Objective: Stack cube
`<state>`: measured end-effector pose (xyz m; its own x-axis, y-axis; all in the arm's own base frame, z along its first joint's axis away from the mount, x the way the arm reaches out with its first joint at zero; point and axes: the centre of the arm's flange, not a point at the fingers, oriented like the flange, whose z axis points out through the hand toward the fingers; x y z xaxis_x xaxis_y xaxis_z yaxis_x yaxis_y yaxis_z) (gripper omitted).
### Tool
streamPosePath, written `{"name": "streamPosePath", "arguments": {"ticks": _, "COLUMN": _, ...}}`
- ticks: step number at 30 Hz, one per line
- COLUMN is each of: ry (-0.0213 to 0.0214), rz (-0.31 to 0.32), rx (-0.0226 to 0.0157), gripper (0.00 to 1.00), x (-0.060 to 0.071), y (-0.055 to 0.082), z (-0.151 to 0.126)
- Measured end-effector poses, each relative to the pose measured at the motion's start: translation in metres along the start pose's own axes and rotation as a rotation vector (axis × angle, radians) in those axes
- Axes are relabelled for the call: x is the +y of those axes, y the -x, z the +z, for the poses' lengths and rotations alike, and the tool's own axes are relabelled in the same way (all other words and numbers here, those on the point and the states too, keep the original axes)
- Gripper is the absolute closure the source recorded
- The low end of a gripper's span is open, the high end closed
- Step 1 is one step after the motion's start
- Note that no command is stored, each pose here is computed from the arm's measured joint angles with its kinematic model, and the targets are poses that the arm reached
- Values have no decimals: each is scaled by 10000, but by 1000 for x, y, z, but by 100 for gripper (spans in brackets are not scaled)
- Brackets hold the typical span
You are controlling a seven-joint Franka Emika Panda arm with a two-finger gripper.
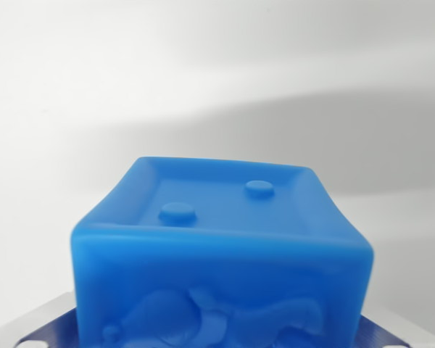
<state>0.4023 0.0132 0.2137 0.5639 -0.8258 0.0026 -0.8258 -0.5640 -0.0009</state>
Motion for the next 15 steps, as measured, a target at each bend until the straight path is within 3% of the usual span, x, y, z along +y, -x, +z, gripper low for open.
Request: {"name": "streamPosePath", "arguments": {"ticks": 15, "ry": 1, "rz": 108, "rx": 8, "gripper": 100, "x": 17, "y": -23, "z": -6}}
